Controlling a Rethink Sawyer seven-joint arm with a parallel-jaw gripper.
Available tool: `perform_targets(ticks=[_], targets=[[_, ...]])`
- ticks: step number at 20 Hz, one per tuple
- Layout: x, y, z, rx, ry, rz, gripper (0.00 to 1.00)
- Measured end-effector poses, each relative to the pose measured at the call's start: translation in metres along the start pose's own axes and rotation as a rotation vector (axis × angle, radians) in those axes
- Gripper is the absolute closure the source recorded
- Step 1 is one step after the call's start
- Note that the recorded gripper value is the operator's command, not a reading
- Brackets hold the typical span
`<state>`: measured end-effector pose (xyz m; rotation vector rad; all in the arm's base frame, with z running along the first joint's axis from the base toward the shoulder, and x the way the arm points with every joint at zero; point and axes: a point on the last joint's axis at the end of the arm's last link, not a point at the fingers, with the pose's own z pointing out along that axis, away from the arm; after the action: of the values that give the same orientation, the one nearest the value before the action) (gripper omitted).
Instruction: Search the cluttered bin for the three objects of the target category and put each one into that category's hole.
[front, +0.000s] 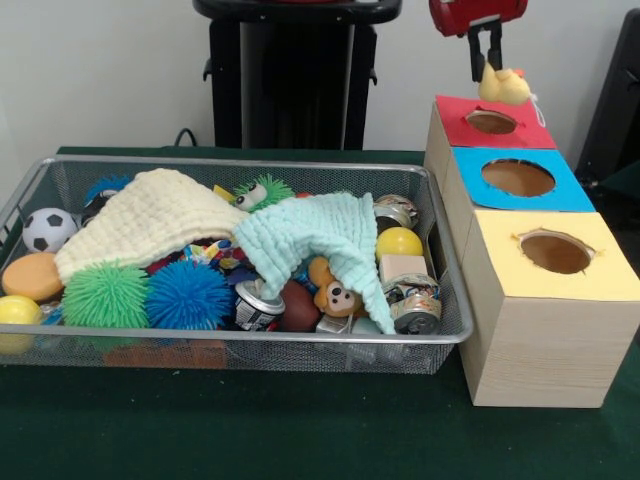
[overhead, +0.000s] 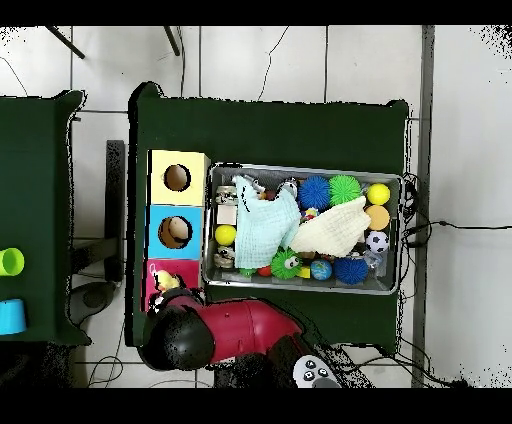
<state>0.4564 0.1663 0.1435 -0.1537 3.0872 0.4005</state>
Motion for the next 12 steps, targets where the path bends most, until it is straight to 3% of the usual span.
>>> perform_targets(ticks=[9,10,12], targets=[[0.0001,0.0010,0.0002,-0.001,0.000,-0.006,1.00],[-0.0002,0.0010,0.0002,0.001,-0.003,-0.013,0.00],[-0.0003,0.0010,0.0002,0.001,-0.003,-0.015,0.00]])
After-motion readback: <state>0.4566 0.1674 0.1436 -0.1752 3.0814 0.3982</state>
